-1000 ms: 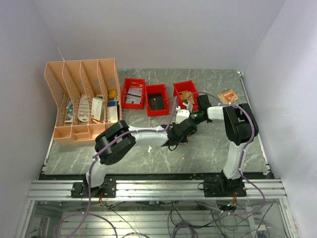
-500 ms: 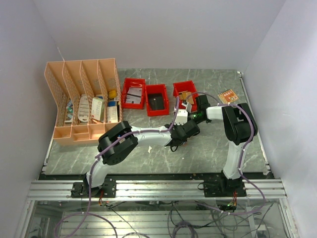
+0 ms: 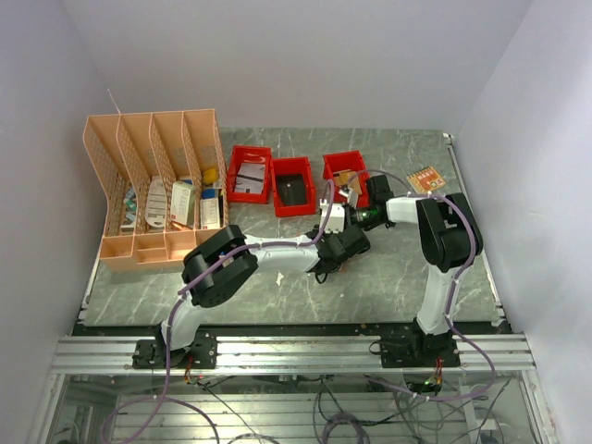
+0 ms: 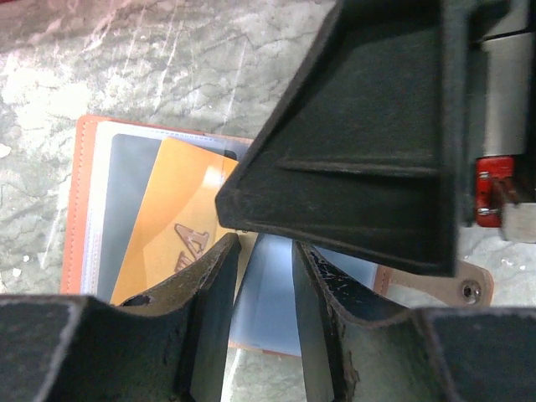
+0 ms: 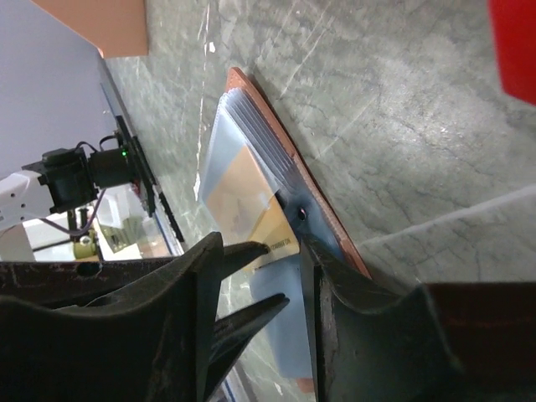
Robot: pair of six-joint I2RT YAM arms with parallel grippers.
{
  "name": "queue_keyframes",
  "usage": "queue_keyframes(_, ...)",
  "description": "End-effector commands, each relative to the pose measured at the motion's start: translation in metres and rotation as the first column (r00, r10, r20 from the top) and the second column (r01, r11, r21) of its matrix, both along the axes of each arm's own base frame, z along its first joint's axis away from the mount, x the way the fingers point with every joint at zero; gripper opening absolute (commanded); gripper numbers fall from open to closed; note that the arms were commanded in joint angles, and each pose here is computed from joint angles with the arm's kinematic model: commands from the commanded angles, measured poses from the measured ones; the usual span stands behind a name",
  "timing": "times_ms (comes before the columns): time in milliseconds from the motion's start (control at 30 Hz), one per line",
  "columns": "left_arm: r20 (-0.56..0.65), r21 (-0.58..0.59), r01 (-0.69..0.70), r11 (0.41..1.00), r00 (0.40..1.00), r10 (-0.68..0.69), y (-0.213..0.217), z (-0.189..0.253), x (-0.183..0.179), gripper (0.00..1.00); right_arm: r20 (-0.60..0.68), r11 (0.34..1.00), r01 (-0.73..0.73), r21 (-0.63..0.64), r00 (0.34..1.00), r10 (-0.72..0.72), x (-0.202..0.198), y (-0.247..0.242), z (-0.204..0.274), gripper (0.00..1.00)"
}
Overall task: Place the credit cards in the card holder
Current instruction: Insert the credit card into the card holder.
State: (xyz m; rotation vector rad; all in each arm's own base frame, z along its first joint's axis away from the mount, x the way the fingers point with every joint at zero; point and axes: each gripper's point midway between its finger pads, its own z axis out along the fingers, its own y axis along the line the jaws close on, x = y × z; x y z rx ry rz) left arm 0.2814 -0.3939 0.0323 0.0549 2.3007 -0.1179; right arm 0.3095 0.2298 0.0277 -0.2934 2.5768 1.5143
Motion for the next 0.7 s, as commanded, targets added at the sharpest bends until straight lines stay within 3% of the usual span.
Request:
queue_keyframes(0, 0.034, 0.022, -0.050, 0.998, 0.998, 0.050, 0.018, 0.006, 0.011, 0.44, 0.101, 0.999, 0.019, -0.037, 0.995, -0.015, 0.013, -0.014, 0.012, 0.44)
queue_keyframes(367, 0.058, -0.020, 0.061, 0.998, 0.997, -0.060, 0.024, 0.046, 0.002, 0.42, 0.297, 0.993, -0.003, -0.120, 0.954, 0.038, 0.022, -0.032, 0.039, 0.44)
queue_keyframes(500, 0.062, -0.035, 0.112, 0.993, 0.992, -0.110, 0.042, 0.058, -0.006, 0.49, 0.309, 0.991, -0.042, -0.126, 0.948, 0.080, 0.014, -0.032, 0.041, 0.20)
queue_keyframes(667, -0.002, -0.239, 0.158, 0.958, 0.987, -0.163, 0.059, 0.051, -0.002, 0.54, 0.272, 0.980, -0.105, -0.167, 0.951, 0.148, -0.002, -0.026, 0.025, 0.05)
